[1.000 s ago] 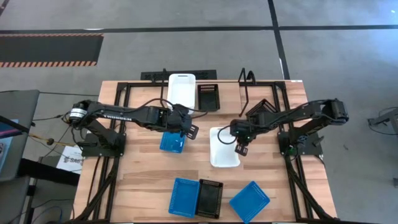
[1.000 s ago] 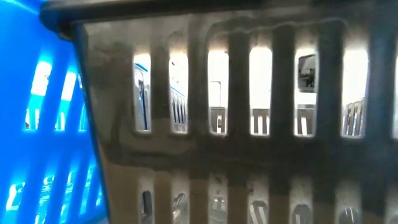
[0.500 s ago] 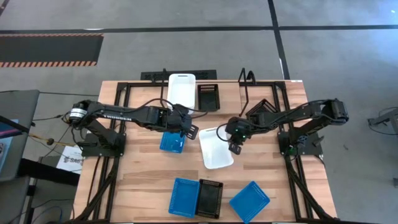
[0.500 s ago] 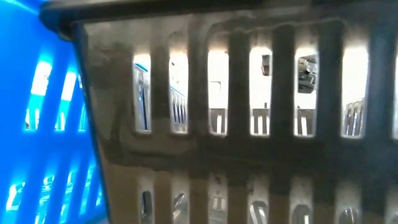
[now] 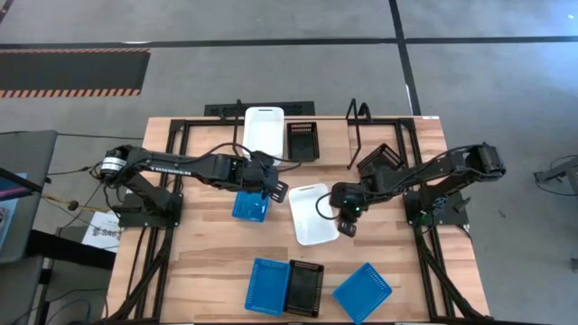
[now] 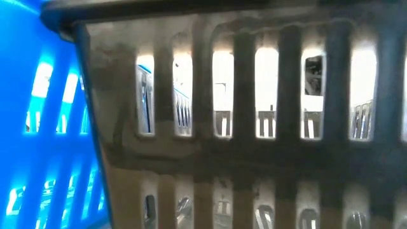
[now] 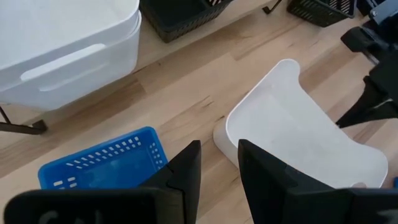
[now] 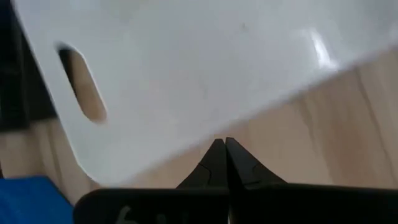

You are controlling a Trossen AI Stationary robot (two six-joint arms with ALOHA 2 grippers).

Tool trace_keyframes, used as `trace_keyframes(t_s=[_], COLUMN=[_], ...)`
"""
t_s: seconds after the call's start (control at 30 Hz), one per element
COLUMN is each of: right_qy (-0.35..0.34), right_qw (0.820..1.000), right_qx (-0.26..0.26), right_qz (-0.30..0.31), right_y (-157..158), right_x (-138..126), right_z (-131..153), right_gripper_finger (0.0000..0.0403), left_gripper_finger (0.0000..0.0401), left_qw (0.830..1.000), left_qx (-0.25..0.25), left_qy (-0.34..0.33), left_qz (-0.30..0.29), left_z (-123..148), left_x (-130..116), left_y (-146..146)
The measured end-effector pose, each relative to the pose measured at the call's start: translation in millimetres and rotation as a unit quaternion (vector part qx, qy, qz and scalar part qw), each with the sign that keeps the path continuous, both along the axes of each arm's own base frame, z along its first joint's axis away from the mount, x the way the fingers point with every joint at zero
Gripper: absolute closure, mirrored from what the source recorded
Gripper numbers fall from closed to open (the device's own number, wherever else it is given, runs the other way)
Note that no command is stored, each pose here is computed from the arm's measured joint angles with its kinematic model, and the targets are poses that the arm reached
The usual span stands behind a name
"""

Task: Stack baskets on shelf by color
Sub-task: Stack the white bin on top of the white bin on the shelf

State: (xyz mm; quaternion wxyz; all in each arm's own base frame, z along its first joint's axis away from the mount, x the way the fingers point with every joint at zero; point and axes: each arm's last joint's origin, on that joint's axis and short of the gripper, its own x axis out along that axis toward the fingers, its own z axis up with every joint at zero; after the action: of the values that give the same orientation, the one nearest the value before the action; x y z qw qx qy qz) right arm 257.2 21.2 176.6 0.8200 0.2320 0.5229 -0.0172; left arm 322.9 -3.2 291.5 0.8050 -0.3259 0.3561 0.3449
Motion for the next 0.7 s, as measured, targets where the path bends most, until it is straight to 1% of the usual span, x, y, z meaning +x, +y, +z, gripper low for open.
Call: trace_keyframes(t_s=[0.1, 0.43, 0.7], right_qy=[-0.013, -0.026, -0.112], right_qw=[1.0, 1.0, 0.993], right_qx=[0.0, 0.0, -0.005], right_qz=[-0.004, -0.005, -0.035], right_y=[-2, -2, -11], right_x=[2, 4, 19], right_z=[1, 2, 12], right_gripper_finger=[0.0403, 0.0403, 0.0403], left_gripper_finger=[0.0308, 0.0308, 0.0308], left_qw=[1.0, 1.0, 1.0], left_qx=[-0.001, -0.001, -0.002], left_qy=[0.0, 0.0, 0.0], left_qz=[0.0, 0.0, 0.0], left_z=[0, 0, 0], left_x=[0, 0, 0], left_y=[0, 0, 0])
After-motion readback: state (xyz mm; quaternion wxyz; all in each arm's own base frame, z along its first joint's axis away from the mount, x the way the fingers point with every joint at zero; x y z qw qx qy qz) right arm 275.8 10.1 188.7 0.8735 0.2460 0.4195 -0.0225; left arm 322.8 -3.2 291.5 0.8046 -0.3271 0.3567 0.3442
